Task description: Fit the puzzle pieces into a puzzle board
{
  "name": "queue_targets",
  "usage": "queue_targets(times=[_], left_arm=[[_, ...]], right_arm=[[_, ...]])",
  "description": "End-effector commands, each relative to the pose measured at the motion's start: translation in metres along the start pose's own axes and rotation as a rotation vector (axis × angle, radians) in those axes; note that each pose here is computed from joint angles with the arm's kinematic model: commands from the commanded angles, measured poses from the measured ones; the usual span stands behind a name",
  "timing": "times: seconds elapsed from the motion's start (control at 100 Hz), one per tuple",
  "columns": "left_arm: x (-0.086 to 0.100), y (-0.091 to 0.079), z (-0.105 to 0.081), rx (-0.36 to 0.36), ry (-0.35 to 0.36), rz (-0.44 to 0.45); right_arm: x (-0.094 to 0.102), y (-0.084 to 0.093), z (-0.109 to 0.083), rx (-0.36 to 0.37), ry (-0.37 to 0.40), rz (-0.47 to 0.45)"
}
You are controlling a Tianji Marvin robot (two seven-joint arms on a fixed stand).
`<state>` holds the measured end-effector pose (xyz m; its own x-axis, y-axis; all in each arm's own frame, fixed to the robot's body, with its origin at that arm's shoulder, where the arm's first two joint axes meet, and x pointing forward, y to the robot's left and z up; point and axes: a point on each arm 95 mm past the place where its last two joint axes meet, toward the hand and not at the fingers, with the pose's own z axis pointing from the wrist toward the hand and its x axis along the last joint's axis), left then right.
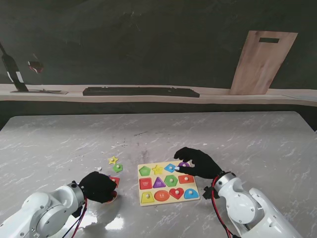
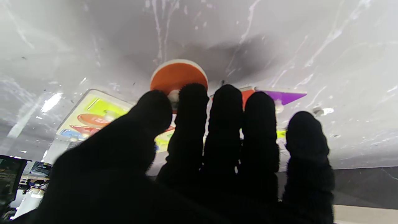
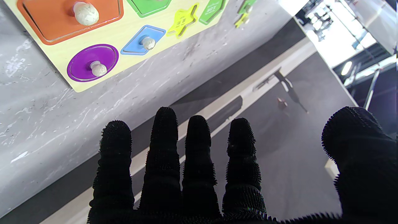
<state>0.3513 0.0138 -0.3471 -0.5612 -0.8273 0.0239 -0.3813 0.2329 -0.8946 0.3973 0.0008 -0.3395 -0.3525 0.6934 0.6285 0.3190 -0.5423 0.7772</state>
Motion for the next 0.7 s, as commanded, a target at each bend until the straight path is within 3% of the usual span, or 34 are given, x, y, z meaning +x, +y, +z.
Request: queue_targets(times=[0.0,0.33,0.69], left_arm=[[0.003,-0.010,0.002,0.019,0.019,0.009],[0.009,-0.030,0.018,0.011,0.079,0.026],[0.023,-0.059,0.049,-0.012,0.182,0.016]], right_arm=[[0.002,-0.003,-0.002,0.002,0.007,0.006],[0.004,-0.003,-0.002,-0.006,0.025,0.033],[-0.002,0.006,-0.009,-0.064,0.026,0.043]])
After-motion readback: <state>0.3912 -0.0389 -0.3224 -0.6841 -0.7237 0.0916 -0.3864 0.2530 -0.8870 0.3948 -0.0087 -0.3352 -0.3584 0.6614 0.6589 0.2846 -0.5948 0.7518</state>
